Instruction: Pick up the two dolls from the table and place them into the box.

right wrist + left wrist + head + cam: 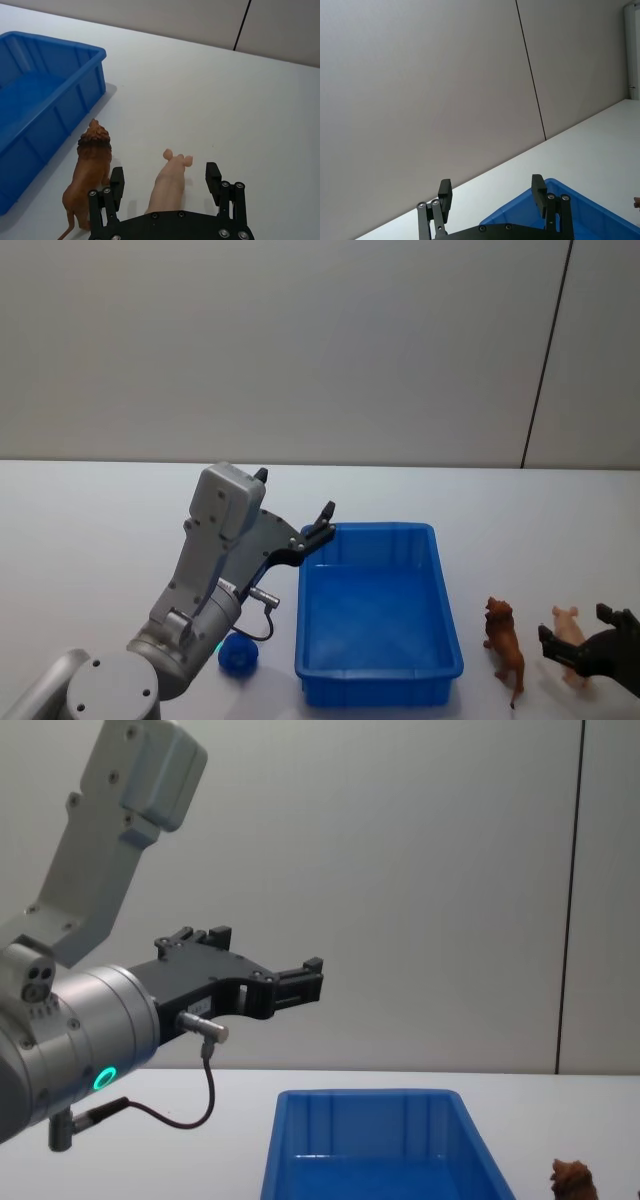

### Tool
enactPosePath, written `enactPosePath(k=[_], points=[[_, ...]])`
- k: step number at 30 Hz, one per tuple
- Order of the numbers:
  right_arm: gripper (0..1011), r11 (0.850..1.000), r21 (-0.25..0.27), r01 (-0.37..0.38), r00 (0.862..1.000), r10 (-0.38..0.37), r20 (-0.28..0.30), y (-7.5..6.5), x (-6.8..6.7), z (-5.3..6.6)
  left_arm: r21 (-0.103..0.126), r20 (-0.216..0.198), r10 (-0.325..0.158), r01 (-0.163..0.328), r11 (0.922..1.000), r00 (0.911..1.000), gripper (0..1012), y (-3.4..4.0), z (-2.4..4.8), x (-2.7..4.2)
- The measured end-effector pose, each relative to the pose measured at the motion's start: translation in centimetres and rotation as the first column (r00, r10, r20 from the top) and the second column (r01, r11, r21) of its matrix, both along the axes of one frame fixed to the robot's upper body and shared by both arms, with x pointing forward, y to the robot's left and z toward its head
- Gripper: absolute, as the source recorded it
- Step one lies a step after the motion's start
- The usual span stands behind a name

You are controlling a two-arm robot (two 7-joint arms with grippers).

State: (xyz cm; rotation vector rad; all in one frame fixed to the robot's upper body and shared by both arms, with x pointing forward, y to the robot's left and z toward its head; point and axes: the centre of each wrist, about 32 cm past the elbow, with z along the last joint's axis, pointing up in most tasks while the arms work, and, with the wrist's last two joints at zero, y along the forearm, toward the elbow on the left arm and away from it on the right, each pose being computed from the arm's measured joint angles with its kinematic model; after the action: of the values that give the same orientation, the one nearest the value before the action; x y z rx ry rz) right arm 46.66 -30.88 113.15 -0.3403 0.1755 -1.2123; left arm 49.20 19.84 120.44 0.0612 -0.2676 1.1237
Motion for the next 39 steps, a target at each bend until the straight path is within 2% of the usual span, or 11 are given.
enactPosePath(k=[15,21,27,28,31,35,39], points=[[991,1.000,0.015,0.015,0.994,-0.013,-0.109,-0.2,0.2,-0.8,0.000,0.000,0.000,0.000,1.0000,1.0000,1001,0.00,0.00,0.00],[862,1.000,0.020,0.016,0.989,-0.013,-0.148,0.1,0.5,-1.1,0.000,0.000,0.000,0.000,1.0000,1.0000,1001,0.00,0.00,0.00],[682,0.999,0.029,0.013,0.987,-0.008,-0.158,0.3,0.7,-1.2,0.000,0.000,0.000,0.000,1.0000,1.0000,1001,0.00,0.00,0.00],[617,0.999,0.032,0.012,0.987,-0.007,-0.158,0.4,0.7,-1.2,0.000,0.000,0.000,0.000,1.0000,1.0000,1001,0.00,0.00,0.00],[559,0.999,0.035,0.010,0.988,-0.004,-0.157,0.5,0.8,-1.2,0.000,0.000,0.000,0.000,1.0000,1.0000,1001,0.00,0.00,0.00],[419,0.999,0.038,0.006,0.989,0.000,-0.145,0.6,0.8,-1.1,0.000,0.000,0.000,0.000,1.0000,1.0000,1001,0.00,0.00,0.00],[371,0.999,0.041,0.001,0.993,0.004,-0.115,0.7,0.9,-0.8,0.000,0.000,0.000,0.000,1.0000,1.0000,1001,0.00,0.00,0.00]])
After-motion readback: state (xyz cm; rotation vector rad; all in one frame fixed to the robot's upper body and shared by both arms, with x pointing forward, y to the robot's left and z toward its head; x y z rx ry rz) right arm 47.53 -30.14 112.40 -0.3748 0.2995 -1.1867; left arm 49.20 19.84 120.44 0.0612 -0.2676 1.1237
